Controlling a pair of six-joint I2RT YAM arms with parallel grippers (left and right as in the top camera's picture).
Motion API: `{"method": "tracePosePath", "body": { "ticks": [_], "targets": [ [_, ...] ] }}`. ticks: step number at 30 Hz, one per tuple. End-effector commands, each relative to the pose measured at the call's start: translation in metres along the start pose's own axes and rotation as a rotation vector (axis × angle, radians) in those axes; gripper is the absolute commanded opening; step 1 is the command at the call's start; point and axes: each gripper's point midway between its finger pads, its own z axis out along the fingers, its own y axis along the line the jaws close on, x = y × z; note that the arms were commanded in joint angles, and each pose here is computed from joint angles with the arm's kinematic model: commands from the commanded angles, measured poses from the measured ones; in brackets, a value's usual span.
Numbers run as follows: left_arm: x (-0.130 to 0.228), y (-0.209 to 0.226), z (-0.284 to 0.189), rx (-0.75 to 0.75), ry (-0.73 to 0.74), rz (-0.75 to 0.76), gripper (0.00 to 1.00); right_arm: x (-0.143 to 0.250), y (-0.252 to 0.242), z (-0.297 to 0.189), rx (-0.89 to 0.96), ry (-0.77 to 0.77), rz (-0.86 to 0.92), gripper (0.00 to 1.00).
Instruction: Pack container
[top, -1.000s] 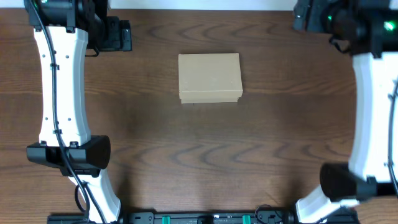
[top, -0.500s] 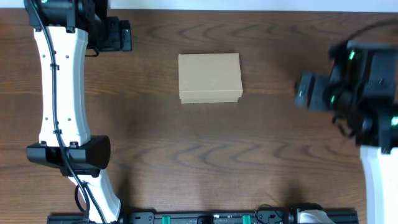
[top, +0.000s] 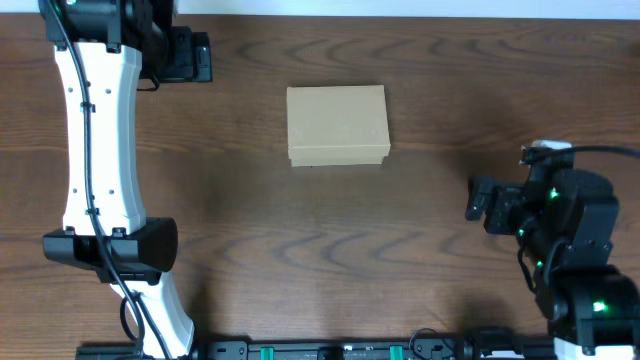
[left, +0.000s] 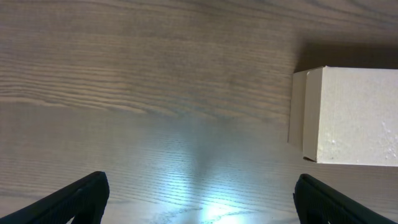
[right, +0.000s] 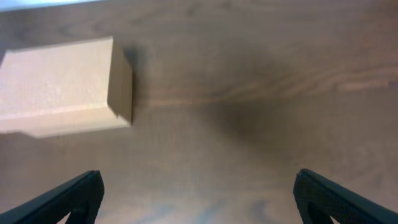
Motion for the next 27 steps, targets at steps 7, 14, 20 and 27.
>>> {"method": "tracePosePath", "body": {
  "ticks": [7,14,20,27],
  "targets": [
    [-0.002,0.002,-0.010,-0.006,-0.028,0.000,0.95,0.028,-0.005,0.013,-0.008,-0.137,-0.002,0.99],
    [-0.002,0.002,-0.010,-0.005,-0.028,0.001,0.96,0.052,-0.008,0.017,-0.019,-0.212,0.002,0.99],
    [-0.002,0.002,-0.010,-0.005,-0.028,0.001,0.95,0.066,-0.010,0.023,-0.018,-0.204,0.002,0.99],
    [-0.002,0.002,-0.010,-0.005,-0.028,0.001,0.95,0.077,-0.011,0.027,-0.024,-0.247,0.004,0.99]
  ]
}}
